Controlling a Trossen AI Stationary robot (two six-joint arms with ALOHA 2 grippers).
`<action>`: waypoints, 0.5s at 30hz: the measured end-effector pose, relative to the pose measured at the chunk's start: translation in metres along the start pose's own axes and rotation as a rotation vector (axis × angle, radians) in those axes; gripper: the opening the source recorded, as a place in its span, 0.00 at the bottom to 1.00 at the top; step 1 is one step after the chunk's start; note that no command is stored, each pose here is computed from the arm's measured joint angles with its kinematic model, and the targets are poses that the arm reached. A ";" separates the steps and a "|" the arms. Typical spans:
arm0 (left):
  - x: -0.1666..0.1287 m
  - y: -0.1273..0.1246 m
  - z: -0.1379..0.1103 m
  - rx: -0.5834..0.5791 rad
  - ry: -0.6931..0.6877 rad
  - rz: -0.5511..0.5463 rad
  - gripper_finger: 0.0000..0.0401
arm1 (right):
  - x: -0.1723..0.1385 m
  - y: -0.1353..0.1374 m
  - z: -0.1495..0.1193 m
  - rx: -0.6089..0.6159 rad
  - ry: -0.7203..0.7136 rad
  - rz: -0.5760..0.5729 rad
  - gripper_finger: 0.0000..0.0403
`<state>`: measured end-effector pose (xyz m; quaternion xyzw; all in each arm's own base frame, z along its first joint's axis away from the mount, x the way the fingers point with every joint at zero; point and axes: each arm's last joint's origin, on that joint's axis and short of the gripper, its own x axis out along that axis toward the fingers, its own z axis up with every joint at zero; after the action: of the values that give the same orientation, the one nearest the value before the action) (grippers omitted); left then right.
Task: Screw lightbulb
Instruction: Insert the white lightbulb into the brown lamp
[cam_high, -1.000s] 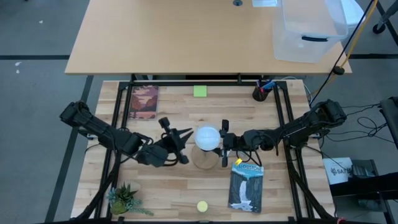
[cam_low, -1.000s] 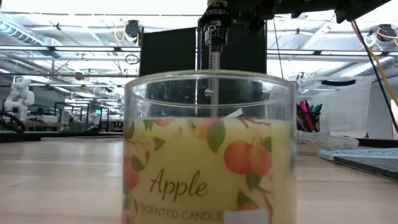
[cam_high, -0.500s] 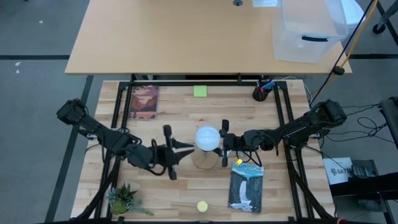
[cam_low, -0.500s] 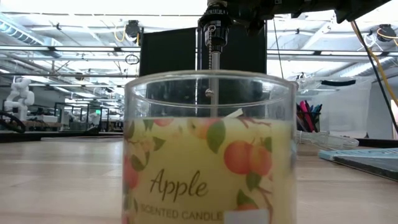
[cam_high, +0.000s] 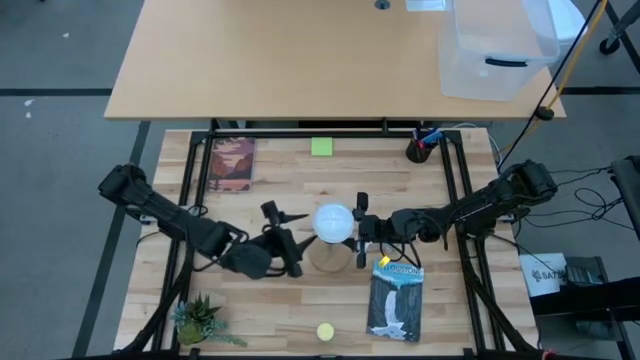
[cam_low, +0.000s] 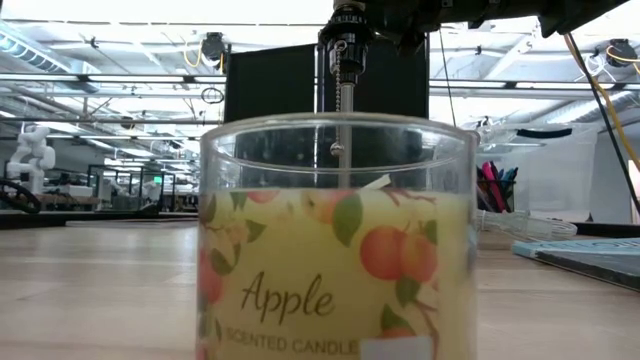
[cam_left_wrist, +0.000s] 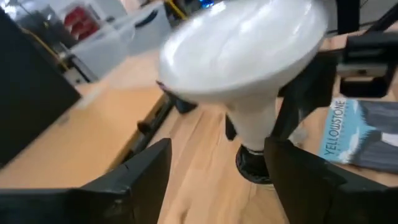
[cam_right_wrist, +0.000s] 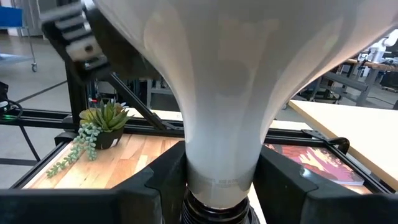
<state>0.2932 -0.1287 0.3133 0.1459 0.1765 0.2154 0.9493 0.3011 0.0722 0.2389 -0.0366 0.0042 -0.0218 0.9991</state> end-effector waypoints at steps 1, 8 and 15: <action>0.003 0.000 -0.002 -0.012 0.005 -0.014 0.66 | 0.000 0.000 0.000 0.000 0.000 0.000 0.40; 0.014 0.000 -0.006 -0.118 -0.048 -0.124 0.66 | 0.000 0.000 0.000 0.003 0.001 -0.001 0.40; 0.021 0.004 -0.006 -0.151 -0.059 -0.161 0.66 | 0.000 0.000 0.000 0.005 0.001 -0.001 0.40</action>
<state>0.3071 -0.1145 0.3037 0.0658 0.1432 0.1466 0.9766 0.3011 0.0722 0.2388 -0.0341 0.0045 -0.0222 0.9992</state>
